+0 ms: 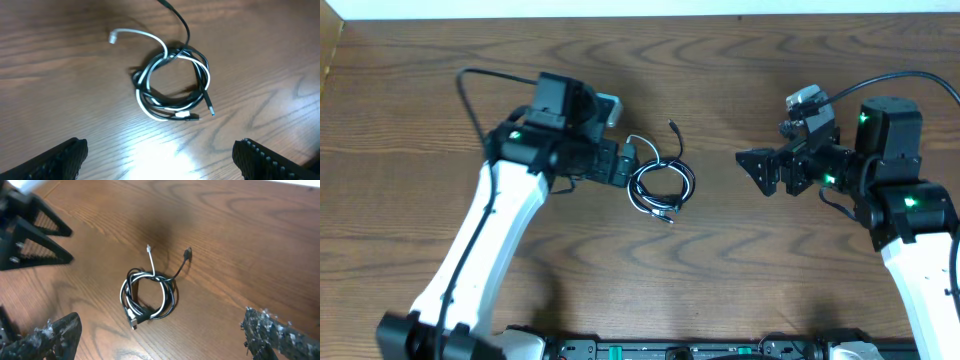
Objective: Untangle cables
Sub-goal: 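Move both grippers forward toward the black and white cable bundle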
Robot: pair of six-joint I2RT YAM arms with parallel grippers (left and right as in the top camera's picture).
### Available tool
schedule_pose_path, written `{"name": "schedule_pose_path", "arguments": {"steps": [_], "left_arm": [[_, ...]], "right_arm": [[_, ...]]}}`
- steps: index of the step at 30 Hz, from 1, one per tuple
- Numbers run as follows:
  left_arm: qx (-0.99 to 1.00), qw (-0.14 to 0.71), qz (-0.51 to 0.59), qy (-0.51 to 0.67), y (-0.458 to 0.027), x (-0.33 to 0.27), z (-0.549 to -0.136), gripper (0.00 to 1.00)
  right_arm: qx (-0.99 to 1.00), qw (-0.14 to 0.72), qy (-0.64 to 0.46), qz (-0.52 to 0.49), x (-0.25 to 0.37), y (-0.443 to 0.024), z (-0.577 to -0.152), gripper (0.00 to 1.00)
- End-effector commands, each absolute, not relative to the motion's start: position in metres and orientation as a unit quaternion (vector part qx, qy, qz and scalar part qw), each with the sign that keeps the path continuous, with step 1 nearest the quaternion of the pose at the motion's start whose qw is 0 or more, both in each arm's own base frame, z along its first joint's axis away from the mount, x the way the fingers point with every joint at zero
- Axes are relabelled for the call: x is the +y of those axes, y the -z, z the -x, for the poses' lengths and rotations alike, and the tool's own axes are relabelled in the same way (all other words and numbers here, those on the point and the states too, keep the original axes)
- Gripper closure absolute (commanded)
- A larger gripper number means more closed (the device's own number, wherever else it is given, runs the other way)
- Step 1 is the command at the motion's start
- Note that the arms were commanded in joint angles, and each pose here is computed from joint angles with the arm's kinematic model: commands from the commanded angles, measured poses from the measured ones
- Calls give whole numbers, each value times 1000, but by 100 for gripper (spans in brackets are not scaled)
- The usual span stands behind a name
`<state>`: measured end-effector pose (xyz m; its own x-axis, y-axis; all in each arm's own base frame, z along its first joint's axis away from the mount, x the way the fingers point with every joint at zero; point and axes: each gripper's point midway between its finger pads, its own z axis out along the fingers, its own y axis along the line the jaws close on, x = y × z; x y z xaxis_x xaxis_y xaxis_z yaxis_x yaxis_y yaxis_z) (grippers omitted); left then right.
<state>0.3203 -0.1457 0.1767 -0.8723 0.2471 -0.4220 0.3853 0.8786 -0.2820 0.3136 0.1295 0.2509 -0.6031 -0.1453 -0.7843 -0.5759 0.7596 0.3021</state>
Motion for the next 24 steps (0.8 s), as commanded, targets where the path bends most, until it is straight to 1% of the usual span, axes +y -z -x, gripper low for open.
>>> {"name": "schedule_pose_path", "arguments": {"steps": [1,4,7,10,12,14,18,22,24], "left_arm": [[946,163,-188,207,-161,-165,-322,2],[951,140,-184,206,-143,-170,-325,0],[959,107,-165,204,-121,-172,-327,9],[965,78,-159,195,-100,-170,-327,16],[973,56,-139,176,-83,-164,-327,18],[979,38,-118,159,-69,-159,-328,25],[984,13,-87,152,-49,-158,-328,31],[987,0,-66,150,-32,-159,-331,35],[988,-5,-51,149,-23,-160,-334,40]], "right_arm": [[852,385,-293,203,132,-254,-315,1],[857,373,-294,199,132,-248,-316,1],[866,364,-284,191,128,-240,-319,1],[881,356,-265,163,120,-231,-326,11],[895,349,-248,127,112,-224,-331,18],[903,345,-235,100,105,-220,-335,20],[911,341,-219,76,98,-214,-341,27],[912,338,-219,75,99,-209,-344,32],[914,332,-220,71,99,-205,-346,34]]}}
